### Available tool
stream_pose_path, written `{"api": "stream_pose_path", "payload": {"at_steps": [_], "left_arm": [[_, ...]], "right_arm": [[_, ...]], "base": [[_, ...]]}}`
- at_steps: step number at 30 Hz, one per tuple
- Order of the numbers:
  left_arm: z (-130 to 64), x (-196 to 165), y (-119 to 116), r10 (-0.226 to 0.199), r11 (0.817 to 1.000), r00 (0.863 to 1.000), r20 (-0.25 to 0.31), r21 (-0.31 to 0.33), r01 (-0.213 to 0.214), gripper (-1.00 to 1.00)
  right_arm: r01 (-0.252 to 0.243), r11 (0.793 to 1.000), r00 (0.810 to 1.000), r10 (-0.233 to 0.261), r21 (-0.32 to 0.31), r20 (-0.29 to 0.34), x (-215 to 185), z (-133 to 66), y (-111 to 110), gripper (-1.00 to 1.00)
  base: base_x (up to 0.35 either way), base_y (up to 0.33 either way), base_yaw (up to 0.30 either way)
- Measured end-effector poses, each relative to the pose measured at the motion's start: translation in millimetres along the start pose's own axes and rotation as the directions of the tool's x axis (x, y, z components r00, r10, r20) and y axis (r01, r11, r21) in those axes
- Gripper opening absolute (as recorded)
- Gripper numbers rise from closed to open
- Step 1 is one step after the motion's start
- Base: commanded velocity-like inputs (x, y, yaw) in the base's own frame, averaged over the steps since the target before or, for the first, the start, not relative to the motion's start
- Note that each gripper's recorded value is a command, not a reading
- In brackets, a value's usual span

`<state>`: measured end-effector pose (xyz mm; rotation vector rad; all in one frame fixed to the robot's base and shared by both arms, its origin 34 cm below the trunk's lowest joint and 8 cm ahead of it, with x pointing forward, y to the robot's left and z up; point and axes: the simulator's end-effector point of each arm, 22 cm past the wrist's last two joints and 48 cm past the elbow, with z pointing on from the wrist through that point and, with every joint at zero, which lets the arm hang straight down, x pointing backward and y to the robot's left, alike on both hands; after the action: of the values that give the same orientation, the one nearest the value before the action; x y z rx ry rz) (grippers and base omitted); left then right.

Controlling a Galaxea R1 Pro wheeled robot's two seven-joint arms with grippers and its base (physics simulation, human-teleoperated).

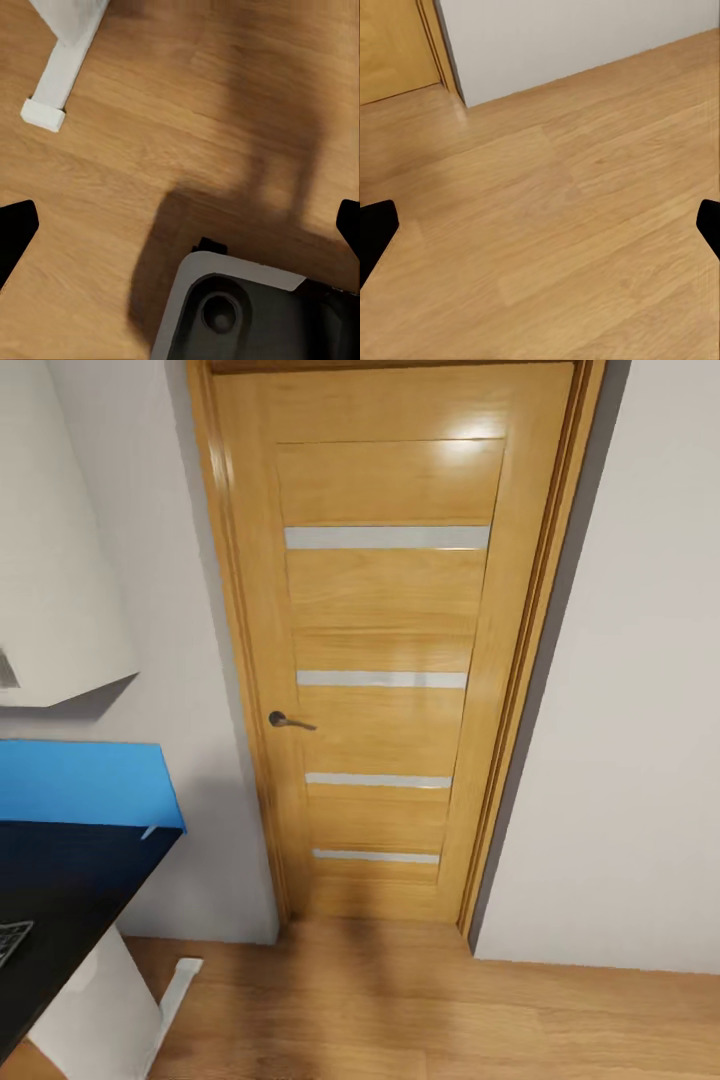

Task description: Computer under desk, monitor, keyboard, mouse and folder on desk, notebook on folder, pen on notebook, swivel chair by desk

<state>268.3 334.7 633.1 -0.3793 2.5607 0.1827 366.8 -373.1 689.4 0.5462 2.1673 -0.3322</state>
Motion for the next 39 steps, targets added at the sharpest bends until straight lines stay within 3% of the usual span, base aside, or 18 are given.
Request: {"api": "stream_pose_path", "payload": {"at_steps": [3, 4, 6, 12, 17, 23, 25, 39], "left_arm": [[6.8, -49, -7, -0.003, 1.000, 0.992, 0.122, 0.012, 0.001, 1.00], [6.8, -49, -7, -0.003, 1.000, 0.992, 0.124, 0.012, 0.001, 1.00], [10.0, -86, -10, -0.007, 1.000, 0.980, 0.200, 0.019, 0.003, 1.00], [12.3, -136, -21, -0.022, 0.999, 0.964, 0.265, 0.037, 0.012, 1.00], [12.2, -150, -46, -0.044, 0.997, 0.969, 0.242, 0.069, 0.028, 1.00], [12.5, -143, -57, -0.050, 0.996, 0.976, 0.212, 0.083, 0.033, 1.00], [13.8, -123, -57, -0.042, 0.996, 0.984, 0.174, 0.083, 0.028, 1.00], [15.2, -112, -55, -0.031, 0.997, 0.988, 0.149, 0.079, 0.019, 1.00]], "right_arm": [[-0.019, 1.000, 0.997, 0.019, -0.003, 0.072, -31, 11.2, 6, 1.00], [-0.020, 1.000, 0.997, 0.020, -0.002, 0.073, -31, 11.3, 5, 1.00], [-0.028, 1.000, 0.995, 0.027, 0.012, 0.100, -43, 14.7, 5, 1.00], [-0.004, 1.000, 0.992, 0.005, -0.009, 0.129, -58, 20.6, 19, 1.00], [0.029, 0.999, 0.989, -0.023, -0.039, 0.147, -66, 23.3, 33, 1.00], [0.036, 0.998, 0.987, -0.029, -0.045, 0.158, -74, 28.1, 36, 1.00], [0.040, 0.998, 0.987, -0.032, -0.048, 0.156, -73, 28.5, 37, 1.00], [0.073, 0.996, 0.986, -0.065, -0.044, 0.154, -72, 31.2, 28, 1.00]], "base": [[0.000, 0.000, 0.276], [0.000, 0.000, 0.272], [0.000, 0.000, 0.267], [0.000, 0.000, 0.260], [0.000, 0.000, 0.257], [0.000, 0.000, 0.247], [0.000, 0.000, 0.233], [-0.146, -0.095, 0.221]]}}
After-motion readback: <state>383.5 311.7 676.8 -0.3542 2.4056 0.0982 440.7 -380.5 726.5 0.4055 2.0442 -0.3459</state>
